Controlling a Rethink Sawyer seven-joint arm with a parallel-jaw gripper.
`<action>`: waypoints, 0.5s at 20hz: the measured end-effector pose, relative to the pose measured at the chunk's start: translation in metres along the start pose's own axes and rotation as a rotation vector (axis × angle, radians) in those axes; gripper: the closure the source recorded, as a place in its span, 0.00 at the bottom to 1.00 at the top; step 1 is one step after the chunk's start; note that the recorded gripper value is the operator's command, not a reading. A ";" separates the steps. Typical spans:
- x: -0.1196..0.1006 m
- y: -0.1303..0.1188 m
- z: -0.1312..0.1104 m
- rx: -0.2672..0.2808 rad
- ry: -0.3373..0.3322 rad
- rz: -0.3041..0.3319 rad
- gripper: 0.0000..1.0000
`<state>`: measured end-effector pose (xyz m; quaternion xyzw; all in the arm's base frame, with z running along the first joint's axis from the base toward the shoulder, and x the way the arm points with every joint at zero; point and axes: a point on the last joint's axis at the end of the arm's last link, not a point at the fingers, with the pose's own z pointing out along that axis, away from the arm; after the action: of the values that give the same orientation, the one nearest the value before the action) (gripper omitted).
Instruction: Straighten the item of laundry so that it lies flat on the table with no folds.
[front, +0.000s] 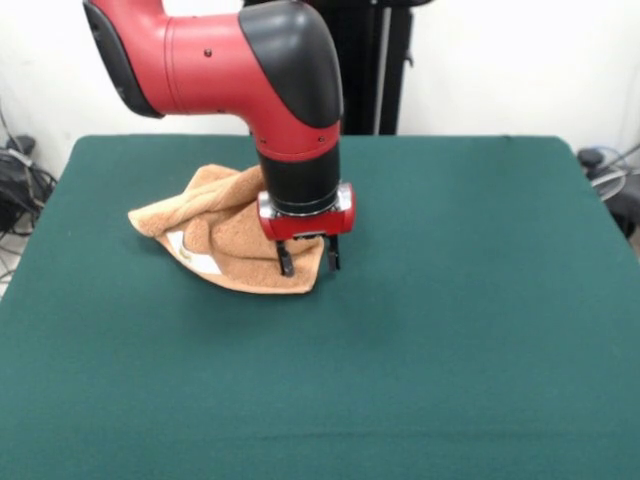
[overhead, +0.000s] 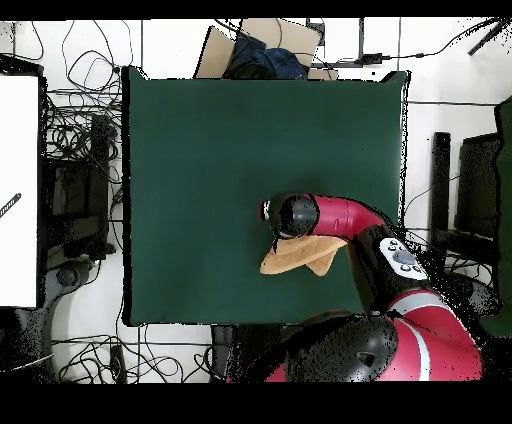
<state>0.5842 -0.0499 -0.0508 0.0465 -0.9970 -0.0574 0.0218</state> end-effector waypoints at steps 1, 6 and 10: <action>0.000 0.000 0.000 0.000 0.000 0.000 0.00; -0.001 -0.003 0.001 0.005 -0.002 0.003 1.00; -0.002 -0.011 0.002 0.017 -0.002 0.011 1.00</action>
<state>0.5868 -0.0601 -0.0538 0.0411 -0.9978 -0.0486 0.0208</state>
